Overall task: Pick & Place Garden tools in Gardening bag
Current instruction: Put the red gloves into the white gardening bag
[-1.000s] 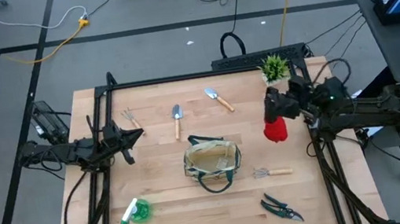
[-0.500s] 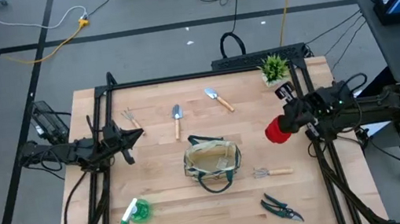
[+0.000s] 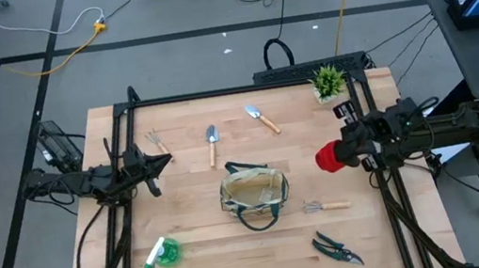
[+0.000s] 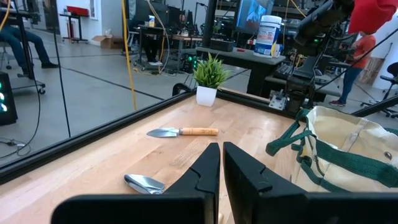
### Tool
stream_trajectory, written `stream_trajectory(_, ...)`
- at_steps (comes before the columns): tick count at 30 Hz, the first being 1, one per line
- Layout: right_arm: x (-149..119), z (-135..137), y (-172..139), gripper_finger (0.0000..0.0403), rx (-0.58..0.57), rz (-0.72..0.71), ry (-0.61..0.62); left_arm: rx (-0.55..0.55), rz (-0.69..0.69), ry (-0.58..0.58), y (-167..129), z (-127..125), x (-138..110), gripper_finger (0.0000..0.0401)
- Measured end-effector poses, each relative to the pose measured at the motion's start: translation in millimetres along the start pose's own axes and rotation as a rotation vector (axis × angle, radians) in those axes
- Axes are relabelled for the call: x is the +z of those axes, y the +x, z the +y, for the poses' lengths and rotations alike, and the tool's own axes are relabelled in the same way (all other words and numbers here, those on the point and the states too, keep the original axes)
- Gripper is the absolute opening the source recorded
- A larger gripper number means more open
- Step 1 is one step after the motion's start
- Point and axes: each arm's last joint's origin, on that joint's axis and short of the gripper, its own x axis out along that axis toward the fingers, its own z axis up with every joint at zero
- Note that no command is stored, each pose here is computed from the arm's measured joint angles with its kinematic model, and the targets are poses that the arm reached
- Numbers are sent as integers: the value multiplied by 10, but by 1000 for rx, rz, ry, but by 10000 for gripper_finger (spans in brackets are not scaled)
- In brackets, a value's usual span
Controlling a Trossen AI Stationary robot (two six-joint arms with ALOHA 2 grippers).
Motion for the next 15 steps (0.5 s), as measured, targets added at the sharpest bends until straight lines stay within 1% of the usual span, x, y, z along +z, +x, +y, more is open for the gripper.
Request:
stream_trajectory(3, -39, -26, 9, 23, -78, 8, 58, 0, 0, 0, 0, 0, 0, 24)
stream_trajectory(7, -201, -62, 38, 22, -242, 65, 223, 0, 0, 0, 0, 0, 0, 24)
stream_trajectory(9, -298, -70, 58, 22, -302, 96, 293, 0, 0, 0, 0, 0, 0, 24)
stream_trajectory(10, -340, -79, 80, 22, -316, 112, 322, 0, 0, 0, 0, 0, 0, 24)
stream_trajectory(13, -411, -146, 217, 21, -305, 136, 416, 1, 0, 0, 0, 0, 0, 24)
stream_trajectory(15, -441, -227, 343, 21, -306, 153, 504, 1, 0, 0, 0, 0, 0, 24)
